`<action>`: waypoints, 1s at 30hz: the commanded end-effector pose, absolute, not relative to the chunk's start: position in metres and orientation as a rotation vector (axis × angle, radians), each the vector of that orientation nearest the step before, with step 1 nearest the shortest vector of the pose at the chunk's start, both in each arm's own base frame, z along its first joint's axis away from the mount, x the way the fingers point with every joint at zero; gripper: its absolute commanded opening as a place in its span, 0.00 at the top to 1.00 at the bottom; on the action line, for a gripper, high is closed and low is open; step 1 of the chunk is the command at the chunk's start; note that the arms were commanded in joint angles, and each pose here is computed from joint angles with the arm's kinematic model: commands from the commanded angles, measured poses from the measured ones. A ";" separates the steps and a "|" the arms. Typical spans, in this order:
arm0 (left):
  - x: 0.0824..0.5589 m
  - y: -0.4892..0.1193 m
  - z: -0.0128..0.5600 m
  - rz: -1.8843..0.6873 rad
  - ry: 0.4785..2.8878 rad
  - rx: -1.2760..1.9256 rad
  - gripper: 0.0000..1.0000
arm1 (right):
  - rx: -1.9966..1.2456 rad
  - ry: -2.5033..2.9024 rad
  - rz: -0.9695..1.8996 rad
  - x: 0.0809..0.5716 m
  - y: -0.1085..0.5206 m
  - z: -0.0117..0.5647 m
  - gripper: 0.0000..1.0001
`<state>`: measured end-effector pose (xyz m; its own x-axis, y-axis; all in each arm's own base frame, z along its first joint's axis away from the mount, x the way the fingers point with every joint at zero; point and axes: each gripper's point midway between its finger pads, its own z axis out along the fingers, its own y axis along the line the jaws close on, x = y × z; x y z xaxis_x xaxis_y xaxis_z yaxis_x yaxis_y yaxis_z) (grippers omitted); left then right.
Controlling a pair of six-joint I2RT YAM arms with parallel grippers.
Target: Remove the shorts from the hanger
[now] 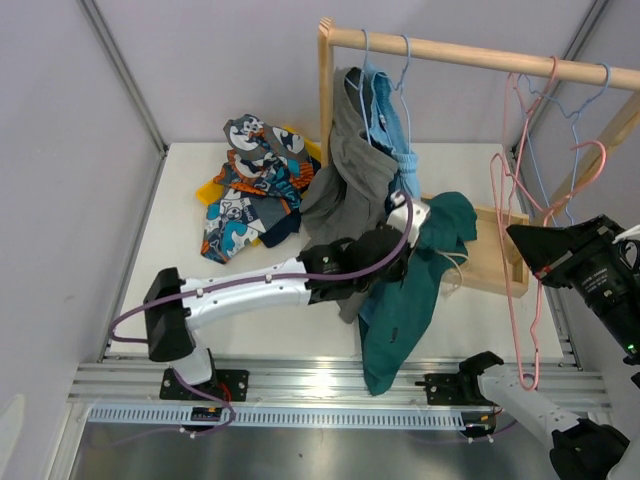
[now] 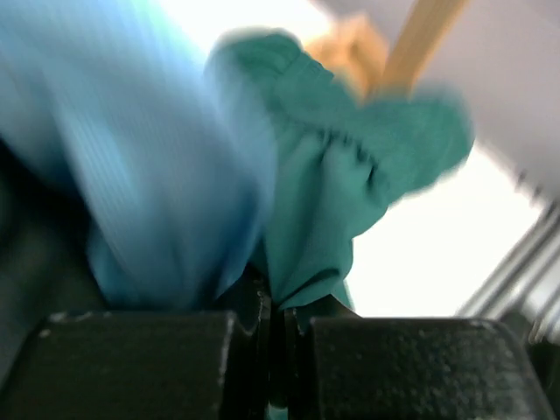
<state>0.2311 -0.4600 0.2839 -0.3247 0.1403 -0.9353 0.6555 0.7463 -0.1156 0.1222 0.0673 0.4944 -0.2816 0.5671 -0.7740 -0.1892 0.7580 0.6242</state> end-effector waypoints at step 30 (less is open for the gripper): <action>0.066 -0.251 0.322 -0.721 1.869 0.466 1.00 | 0.315 1.715 0.563 0.381 0.069 0.486 1.00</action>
